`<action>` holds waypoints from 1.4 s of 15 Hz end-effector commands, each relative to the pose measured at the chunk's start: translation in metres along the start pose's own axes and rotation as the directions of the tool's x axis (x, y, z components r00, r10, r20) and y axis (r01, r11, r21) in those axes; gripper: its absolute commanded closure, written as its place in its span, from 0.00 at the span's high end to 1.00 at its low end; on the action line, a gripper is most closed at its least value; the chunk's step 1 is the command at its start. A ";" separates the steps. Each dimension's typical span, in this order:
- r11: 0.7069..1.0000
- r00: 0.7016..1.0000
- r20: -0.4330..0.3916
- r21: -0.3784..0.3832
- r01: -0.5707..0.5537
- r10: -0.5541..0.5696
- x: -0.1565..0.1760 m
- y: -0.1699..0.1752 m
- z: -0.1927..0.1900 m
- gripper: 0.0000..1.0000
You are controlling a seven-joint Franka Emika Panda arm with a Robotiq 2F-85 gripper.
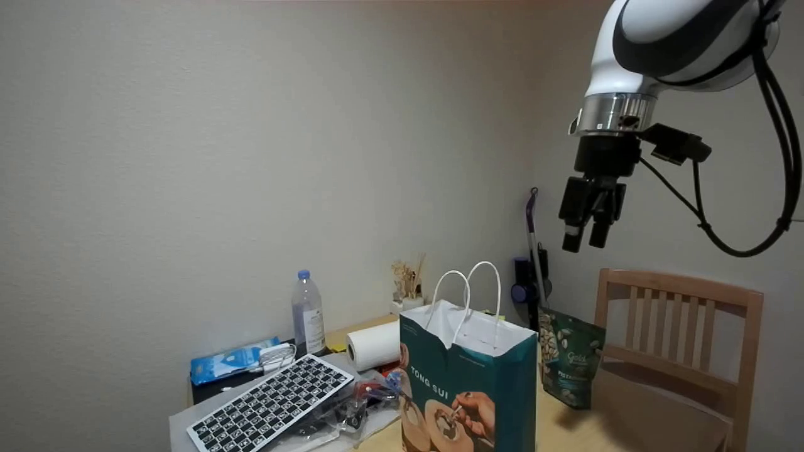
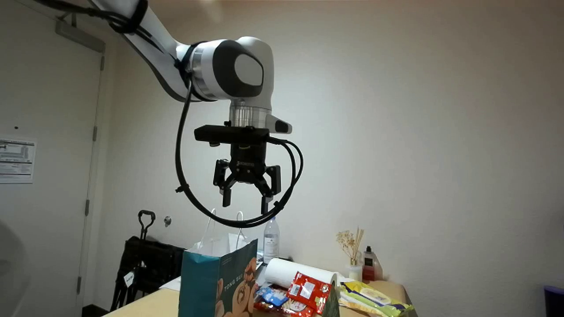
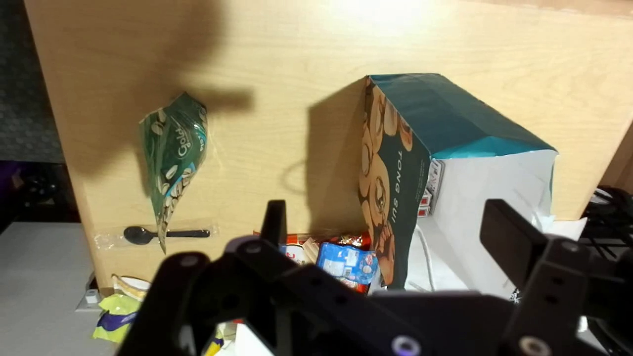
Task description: Put the green packet in the green bag
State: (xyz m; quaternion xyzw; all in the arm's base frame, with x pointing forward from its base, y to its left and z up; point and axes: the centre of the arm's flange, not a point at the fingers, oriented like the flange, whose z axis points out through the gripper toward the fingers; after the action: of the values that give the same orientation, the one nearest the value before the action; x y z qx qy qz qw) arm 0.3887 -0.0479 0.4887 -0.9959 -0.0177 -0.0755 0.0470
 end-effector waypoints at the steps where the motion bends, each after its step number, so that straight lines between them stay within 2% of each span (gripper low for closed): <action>1: 1.000 0.998 0.059 -0.011 0.018 -0.018 0.007 0.031 0.008 1.00; 8: 0.997 0.988 0.127 -0.014 -0.080 0.081 0.018 0.100 0.035 1.00; 16: 0.993 0.987 0.112 -0.020 -0.112 0.114 0.017 0.099 0.031 1.00; 18: 0.991 0.989 0.078 -0.062 -0.121 0.126 0.030 0.100 0.049 1.00; 19: 0.983 0.985 0.057 -0.096 -0.159 0.165 0.043 0.110 0.060 1.00; 21: 0.977 0.980 0.057 -0.111 -0.185 0.192 0.058 0.125 0.079 1.00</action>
State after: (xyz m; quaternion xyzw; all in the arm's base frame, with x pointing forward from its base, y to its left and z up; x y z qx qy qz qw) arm 0.4318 -0.1455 0.4401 -0.9973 0.0532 -0.0441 0.0259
